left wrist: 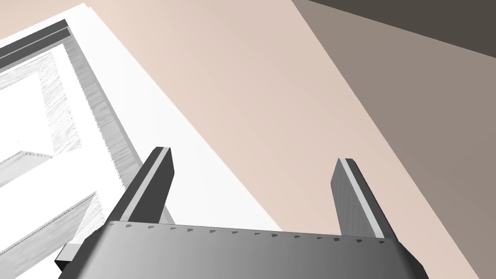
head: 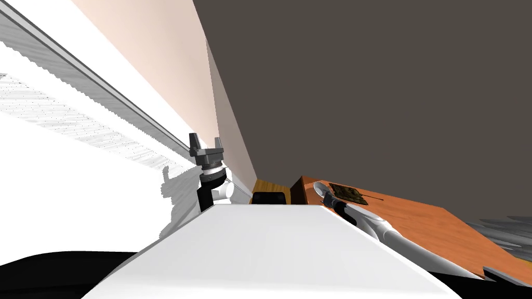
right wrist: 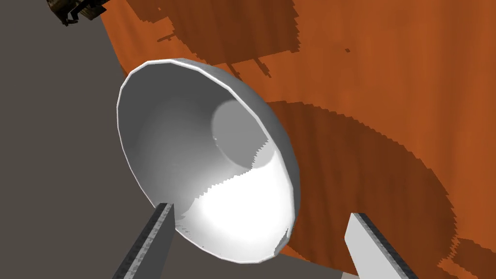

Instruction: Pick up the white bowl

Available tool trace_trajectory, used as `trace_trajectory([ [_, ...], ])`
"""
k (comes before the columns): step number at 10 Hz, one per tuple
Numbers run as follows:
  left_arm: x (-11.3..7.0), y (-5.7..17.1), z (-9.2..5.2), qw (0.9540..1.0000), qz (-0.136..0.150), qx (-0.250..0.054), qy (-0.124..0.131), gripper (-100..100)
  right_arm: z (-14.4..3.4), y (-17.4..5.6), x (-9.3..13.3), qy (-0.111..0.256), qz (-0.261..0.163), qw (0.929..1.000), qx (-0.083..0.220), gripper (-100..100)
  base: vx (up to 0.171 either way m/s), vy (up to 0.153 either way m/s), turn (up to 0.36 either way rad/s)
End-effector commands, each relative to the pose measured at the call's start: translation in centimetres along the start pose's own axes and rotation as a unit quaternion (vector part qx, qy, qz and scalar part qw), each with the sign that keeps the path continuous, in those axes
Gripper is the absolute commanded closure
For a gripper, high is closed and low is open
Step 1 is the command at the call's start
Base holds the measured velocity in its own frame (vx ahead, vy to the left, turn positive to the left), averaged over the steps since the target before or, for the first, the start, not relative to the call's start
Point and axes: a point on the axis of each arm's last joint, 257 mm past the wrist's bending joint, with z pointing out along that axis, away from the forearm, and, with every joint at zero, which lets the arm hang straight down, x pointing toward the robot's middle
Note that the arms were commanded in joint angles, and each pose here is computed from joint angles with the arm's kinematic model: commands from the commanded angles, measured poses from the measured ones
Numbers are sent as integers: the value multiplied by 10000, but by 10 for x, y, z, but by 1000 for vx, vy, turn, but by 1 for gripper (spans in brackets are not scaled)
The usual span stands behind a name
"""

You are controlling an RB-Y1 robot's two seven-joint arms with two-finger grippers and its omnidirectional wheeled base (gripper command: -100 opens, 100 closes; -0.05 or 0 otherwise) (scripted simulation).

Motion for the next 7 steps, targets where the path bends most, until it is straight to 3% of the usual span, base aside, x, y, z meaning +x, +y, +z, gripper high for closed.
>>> trace_trajectory([
  [1,0,0,0,10000,0,0,0,0,-1,21,8,120,-127,9997,-140,-100,90,-50,88],
  [2,0,0,0,10000,0,0,0,0,1,12,6,73,-86,9999,-88,-100,36,-22,11],
  [3,0,0,0,10000,0,0,0,0,1,13,7,84,-100,9999,-95,0,7,-4,0],
  [4,0,0,0,10000,0,0,0,0,7,21,1,105,-54,9999,-86,-100,12,-42,75],
  [7,0,0,0,10000,0,0,0,0,12,29,-4,122,-14,9999,-82,-100,-3,-74,53],
])
